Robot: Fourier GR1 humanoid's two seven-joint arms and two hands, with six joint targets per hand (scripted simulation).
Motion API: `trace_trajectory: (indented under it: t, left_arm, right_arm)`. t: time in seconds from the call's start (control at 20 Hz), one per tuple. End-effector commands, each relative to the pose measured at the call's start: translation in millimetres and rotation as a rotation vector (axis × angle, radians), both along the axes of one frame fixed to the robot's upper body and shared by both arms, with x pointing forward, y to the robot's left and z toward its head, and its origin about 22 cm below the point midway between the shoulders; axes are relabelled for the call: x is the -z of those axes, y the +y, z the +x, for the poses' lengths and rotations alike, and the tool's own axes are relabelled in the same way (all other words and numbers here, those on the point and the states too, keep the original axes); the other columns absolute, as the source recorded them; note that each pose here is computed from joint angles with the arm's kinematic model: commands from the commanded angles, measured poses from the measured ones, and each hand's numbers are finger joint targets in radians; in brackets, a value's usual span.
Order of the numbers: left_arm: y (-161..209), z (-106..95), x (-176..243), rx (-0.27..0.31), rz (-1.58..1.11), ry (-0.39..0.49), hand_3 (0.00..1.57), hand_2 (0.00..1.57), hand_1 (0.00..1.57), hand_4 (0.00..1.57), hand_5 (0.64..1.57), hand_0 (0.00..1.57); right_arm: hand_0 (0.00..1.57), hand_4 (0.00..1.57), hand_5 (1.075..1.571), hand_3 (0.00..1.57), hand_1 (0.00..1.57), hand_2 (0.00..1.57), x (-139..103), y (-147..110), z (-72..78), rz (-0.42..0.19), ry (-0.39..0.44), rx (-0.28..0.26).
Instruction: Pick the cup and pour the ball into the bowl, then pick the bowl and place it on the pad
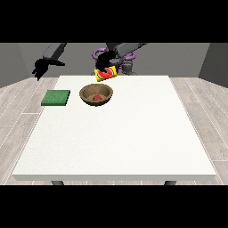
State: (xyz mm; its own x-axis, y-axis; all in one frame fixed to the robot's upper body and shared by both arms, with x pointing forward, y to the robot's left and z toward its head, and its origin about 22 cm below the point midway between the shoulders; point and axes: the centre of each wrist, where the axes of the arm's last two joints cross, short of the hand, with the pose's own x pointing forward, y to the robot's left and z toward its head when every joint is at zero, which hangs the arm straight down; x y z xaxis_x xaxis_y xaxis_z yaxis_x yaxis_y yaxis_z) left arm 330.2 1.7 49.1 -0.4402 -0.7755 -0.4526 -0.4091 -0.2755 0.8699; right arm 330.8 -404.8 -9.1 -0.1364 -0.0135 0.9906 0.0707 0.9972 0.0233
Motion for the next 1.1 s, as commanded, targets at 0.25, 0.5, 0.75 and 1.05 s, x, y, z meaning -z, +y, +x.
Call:
trace_trajectory:
  t: [0.25, 0.5, 0.75, 1.05]
  left_arm:
    - [-6, 11, -35, 0.052, 0.203, -0.134, 1.57, 1.57, 1.56, 1.19, 1.467, 1.56]
    - [-14, -1, -35, 0.030, 0.195, -0.082, 1.57, 1.57, 1.51, 1.21, 1.459, 1.51]
    - [16, 14, -65, 0.024, -0.282, -0.041, 1.57, 1.57, 0.00, 1.27, 1.452, 0.00]
    - [82, 35, -75, -0.052, -0.670, 0.030, 1.57, 1.57, 0.37, 0.86, 1.568, 0.37]
  right_arm:
    - [0.00, 0.00, 1.516, 0.17, 0.00, 0.00, -1, -30, -15.7, 0.011, 0.005, 0.053]
    - [0.00, 0.20, 1.546, 0.00, 0.00, 0.00, 9, -18, -14.9, 0.035, 0.099, 0.013]
    - [0.00, 0.43, 1.555, 0.00, 0.00, 0.00, 8, -5, -5.2, 0.070, 0.068, 0.076]
    - [0.00, 0.48, 1.561, 0.00, 0.00, 0.00, -3, 2, 7.7, 0.098, 0.043, 0.118]
